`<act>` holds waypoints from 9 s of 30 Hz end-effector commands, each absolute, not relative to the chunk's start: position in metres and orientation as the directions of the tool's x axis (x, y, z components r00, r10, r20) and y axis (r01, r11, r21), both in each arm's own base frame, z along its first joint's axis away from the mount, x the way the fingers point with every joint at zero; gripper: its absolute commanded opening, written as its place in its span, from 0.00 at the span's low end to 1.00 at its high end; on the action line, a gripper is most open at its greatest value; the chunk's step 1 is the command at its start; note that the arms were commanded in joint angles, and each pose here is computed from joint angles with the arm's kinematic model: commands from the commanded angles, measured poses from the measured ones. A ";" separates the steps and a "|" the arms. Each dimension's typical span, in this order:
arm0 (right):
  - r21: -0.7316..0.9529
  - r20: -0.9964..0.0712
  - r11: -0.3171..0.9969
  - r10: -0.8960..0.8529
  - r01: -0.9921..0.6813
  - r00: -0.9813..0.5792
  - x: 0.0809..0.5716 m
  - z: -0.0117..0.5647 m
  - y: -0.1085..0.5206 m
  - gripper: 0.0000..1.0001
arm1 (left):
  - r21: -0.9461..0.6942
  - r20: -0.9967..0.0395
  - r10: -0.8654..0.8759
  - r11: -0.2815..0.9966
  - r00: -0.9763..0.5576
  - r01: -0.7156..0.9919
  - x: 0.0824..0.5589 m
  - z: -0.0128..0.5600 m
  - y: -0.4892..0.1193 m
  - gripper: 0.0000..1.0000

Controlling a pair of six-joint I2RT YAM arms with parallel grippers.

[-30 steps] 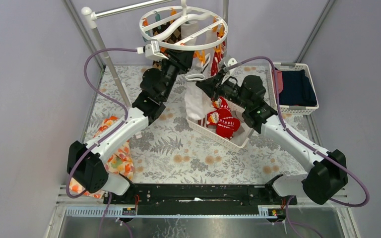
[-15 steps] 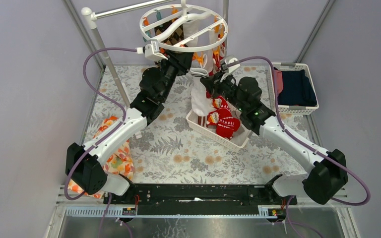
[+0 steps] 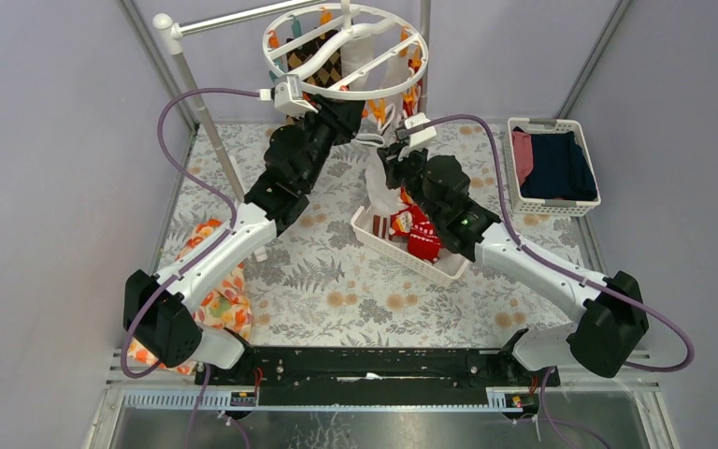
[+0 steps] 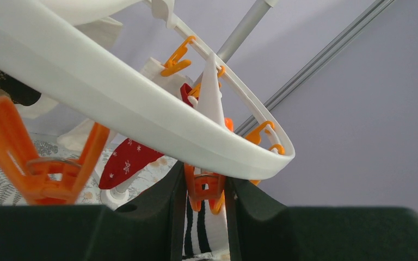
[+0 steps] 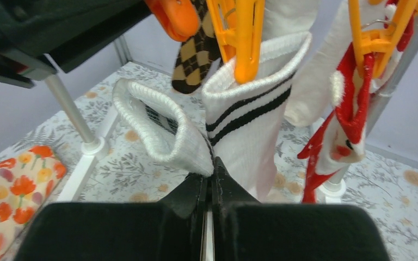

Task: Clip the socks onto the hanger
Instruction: Clamp the sock onto the hanger, then pick up the sock from the bin.

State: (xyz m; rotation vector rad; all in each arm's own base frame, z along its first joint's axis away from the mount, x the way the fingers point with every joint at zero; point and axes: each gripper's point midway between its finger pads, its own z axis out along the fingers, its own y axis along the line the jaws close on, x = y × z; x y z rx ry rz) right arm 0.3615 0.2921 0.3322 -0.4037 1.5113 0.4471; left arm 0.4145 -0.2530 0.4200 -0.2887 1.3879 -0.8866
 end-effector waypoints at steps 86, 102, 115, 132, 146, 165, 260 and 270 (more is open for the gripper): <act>0.219 -0.922 0.943 0.284 -0.249 0.264 0.383 0.364 0.313 0.00 | -0.647 -0.743 -0.666 0.686 -0.070 0.333 0.401 0.412 -0.234 0.08; 0.128 -0.946 0.878 0.247 -0.461 0.209 0.366 0.350 0.350 0.00 | -0.651 -0.738 -0.671 0.679 -0.071 0.339 0.400 0.414 -0.232 0.08; -0.018 -0.951 0.845 0.151 -0.535 0.269 0.322 0.319 0.318 0.00 | -0.660 -0.729 -0.680 0.667 -0.080 0.346 0.404 0.415 -0.232 0.08; 0.069 -0.911 0.955 0.179 -0.289 0.372 0.374 0.365 0.346 0.00 | -0.659 -0.732 -0.676 0.667 -0.089 0.348 0.406 0.416 -0.232 0.08; 0.222 -0.926 0.945 0.282 -0.242 0.251 0.410 0.365 0.317 0.00 | -0.666 -0.722 -0.686 0.652 -0.091 0.363 0.403 0.422 -0.232 0.08; 0.343 -0.897 0.885 0.408 -0.315 0.170 0.414 0.385 0.327 0.00 | -0.670 -0.718 -0.690 0.646 -0.096 0.367 0.401 0.421 -0.232 0.08; -0.026 -0.919 0.807 0.212 -0.590 0.331 0.304 0.372 0.329 0.89 | -0.509 -0.828 -0.559 0.718 -0.043 0.474 0.307 0.399 -0.188 0.99; -0.136 -0.984 0.685 -0.008 -0.716 0.180 0.251 0.314 0.300 1.00 | -0.329 -0.936 -0.328 0.699 -0.123 0.635 0.246 0.325 -0.195 0.99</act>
